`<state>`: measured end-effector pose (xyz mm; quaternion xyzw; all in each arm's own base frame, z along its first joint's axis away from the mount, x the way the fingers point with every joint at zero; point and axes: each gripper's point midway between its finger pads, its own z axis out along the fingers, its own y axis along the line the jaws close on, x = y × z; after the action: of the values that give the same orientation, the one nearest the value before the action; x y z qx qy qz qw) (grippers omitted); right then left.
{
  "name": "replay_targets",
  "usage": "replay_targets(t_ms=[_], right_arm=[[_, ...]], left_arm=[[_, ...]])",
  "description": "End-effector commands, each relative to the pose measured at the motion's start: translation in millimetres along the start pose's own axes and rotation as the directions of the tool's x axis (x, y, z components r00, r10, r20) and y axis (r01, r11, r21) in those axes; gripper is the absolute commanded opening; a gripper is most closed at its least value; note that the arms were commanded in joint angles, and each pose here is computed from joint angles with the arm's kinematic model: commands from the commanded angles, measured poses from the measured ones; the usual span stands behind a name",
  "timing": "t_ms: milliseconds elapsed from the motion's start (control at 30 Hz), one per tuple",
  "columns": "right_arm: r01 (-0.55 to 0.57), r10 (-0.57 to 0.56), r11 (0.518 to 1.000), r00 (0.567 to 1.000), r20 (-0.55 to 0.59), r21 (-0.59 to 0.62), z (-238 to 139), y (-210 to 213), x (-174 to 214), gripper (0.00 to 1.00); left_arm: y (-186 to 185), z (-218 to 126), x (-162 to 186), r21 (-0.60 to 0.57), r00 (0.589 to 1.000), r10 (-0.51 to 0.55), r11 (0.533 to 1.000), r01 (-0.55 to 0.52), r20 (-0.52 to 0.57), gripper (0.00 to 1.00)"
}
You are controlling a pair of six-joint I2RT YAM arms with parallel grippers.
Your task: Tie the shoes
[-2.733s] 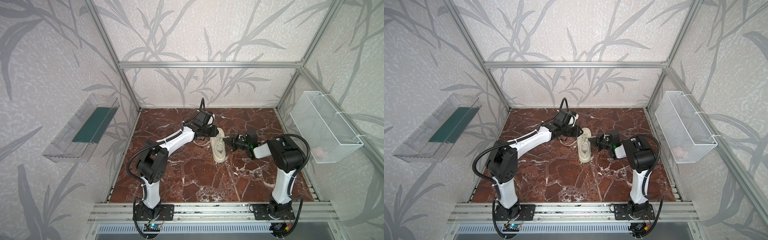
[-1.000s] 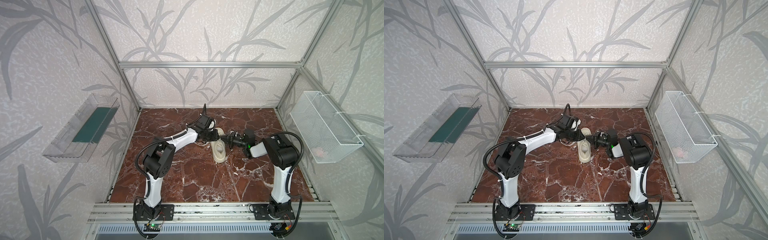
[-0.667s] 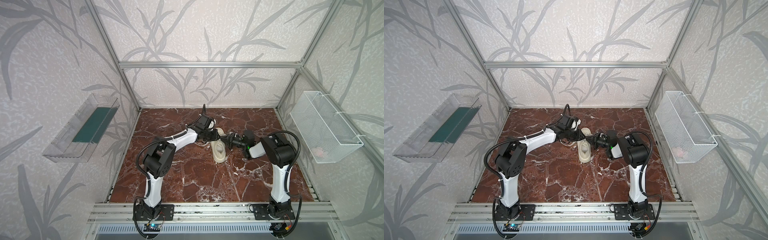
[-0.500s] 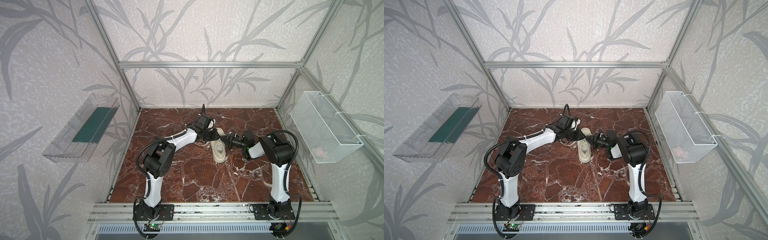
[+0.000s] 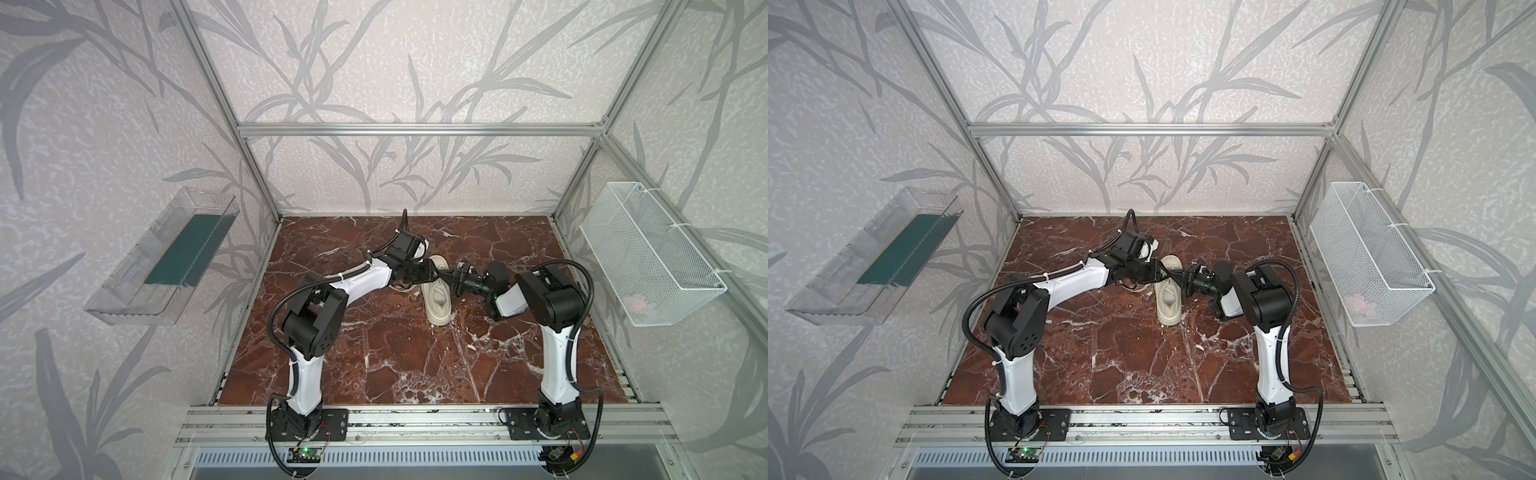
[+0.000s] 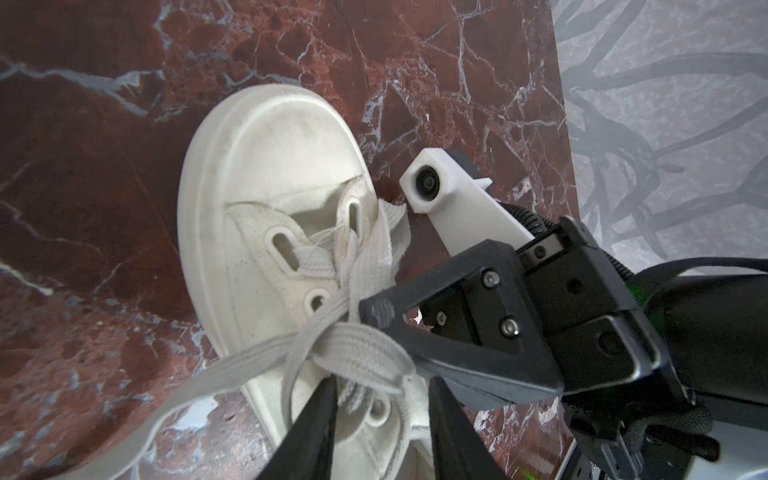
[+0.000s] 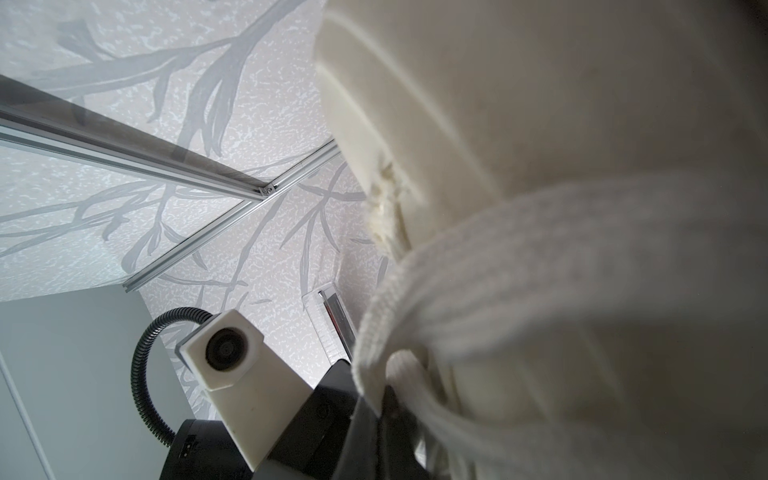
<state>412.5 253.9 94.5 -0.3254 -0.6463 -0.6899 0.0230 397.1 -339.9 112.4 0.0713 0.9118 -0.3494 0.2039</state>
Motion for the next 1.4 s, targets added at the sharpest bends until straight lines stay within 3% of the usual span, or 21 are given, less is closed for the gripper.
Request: replay_targets(t_ms=[0, 267, 633, 1067, 1367], right_arm=[[0.040, -0.040, 0.999, 0.999, -0.028, -0.031, 2, 11, 9, 0.00], [0.040, -0.041, 0.998, 0.999, -0.032, -0.040, 4, 16, 10, 0.00], [0.034, -0.035, 0.998, 0.999, -0.033, -0.043, 5, 18, 12, 0.00], [0.040, -0.043, 0.997, 0.998, -0.045, -0.064, 10, 30, 18, 0.00], [0.027, -0.028, 0.999, 0.999, -0.024, -0.039, 4, 15, 13, 0.00]], left_arm=[[-9, -19, -9, 0.001, 0.998, 0.031, 1.000, -0.031, 0.049, 0.38], [-5, -28, -7, -0.021, 0.998, 0.042, 0.999, -0.041, 0.054, 0.32], [4, -21, 3, -0.029, 0.999, 0.028, 0.999, -0.027, 0.030, 0.13], [8, -7, 5, -0.017, 1.000, 0.006, 1.000, -0.005, 0.016, 0.15], [11, -6, 9, -0.027, 1.000, -0.001, 1.000, 0.002, 0.009, 0.13]])
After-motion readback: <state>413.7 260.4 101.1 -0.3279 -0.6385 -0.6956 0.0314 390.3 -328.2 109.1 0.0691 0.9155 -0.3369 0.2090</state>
